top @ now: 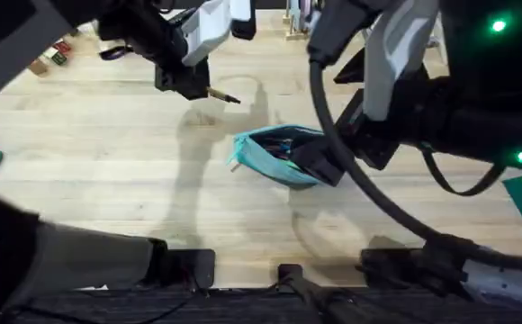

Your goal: Unzip the bag, pick up the pens from the table one at a time and place them inside, then zip the bag closed.

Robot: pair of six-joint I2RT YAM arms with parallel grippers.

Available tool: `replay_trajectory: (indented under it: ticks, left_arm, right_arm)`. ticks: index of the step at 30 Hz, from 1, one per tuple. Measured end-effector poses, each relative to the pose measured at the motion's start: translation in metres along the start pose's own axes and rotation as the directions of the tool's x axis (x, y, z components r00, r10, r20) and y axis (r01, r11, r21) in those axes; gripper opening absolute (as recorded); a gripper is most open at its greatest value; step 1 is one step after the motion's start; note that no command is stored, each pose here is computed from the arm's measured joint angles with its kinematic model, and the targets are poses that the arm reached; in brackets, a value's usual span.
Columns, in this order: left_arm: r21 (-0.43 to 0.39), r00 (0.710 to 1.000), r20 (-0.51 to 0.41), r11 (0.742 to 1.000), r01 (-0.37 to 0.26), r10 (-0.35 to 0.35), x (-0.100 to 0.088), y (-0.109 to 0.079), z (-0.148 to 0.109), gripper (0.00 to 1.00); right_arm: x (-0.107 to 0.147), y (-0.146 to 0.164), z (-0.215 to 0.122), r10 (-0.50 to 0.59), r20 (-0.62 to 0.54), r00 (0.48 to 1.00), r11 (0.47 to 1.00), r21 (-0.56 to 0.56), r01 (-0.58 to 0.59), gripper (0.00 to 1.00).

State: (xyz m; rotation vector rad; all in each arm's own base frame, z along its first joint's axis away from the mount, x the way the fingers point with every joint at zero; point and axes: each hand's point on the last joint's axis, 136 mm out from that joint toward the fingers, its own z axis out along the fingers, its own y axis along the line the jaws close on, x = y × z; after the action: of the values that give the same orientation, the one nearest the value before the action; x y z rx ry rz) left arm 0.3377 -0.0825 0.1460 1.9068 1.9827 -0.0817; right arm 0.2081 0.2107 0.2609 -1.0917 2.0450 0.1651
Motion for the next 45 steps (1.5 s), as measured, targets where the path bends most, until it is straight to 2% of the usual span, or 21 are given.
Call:
replay_trajectory:
  ticks: [4,8,12,13,14,22,27,31,32,38,39,45]
  left_arm:
    - [-0.049,1.000,0.009,0.999,-0.015,0.015,-0.006,-0.003,-0.022,0.040]
    - [-0.119,0.999,0.028,0.992,-0.035,0.038,-0.014,-0.005,-0.047,0.040]
    - [-0.191,0.996,0.051,0.980,-0.061,0.072,-0.026,-0.010,-0.072,0.041]
    - [-0.205,0.995,0.060,0.976,-0.068,0.082,-0.030,-0.012,-0.077,0.041]
    - [-0.240,0.987,0.097,0.966,-0.102,0.128,-0.051,-0.023,-0.092,0.041]
    - [-0.203,0.955,0.181,0.959,-0.198,0.235,-0.107,-0.060,-0.094,0.041]
    - [-0.155,0.937,0.227,0.959,-0.235,0.266,-0.134,-0.083,-0.088,0.041]
    - [-0.118,0.939,0.257,0.972,-0.204,0.229,-0.148,-0.093,-0.085,0.042]
    - [-0.066,0.943,0.280,0.983,-0.168,0.180,-0.157,-0.098,-0.076,0.042]
    - [0.050,0.948,0.311,0.995,-0.080,0.061,-0.172,-0.102,-0.053,0.044]
    - [0.118,0.951,0.309,0.993,-0.021,-0.017,-0.175,-0.105,-0.042,0.045]
    - [0.222,0.951,0.290,0.974,0.043,-0.108,-0.178,-0.110,-0.023,0.045]
  right_arm:
    - [-0.003,-0.002,-0.011,0.026,0.035,0.999,1.000,0.005,-0.026,0.998]
    - [-0.005,-0.008,-0.039,0.075,0.112,0.991,0.997,0.011,-0.077,0.998]
    - [0.003,-0.011,-0.065,0.106,0.157,0.982,0.994,0.011,-0.109,0.998]
    - [0.006,-0.012,-0.071,0.111,0.165,0.980,0.993,0.011,-0.114,0.998]
    - [0.015,-0.014,-0.089,0.121,0.195,0.973,0.992,0.012,-0.126,0.998]
    - [0.028,-0.017,-0.110,0.126,0.229,0.965,0.991,0.019,-0.134,0.998]
    - [0.039,-0.016,-0.116,0.124,0.216,0.968,0.991,0.019,-0.131,0.998]
    - [0.042,-0.016,-0.118,0.124,0.212,0.969,0.991,0.019,-0.131,0.998]
    - [0.044,-0.016,-0.117,0.123,0.203,0.971,0.991,0.021,-0.130,0.998]
    - [0.044,-0.016,-0.117,0.123,0.203,0.971,0.991,0.022,-0.130,0.998]
    - [0.044,-0.016,-0.117,0.123,0.203,0.971,0.991,0.022,-0.130,0.998]
    - [0.044,-0.016,-0.117,0.123,0.203,0.971,0.991,0.022,-0.130,0.998]
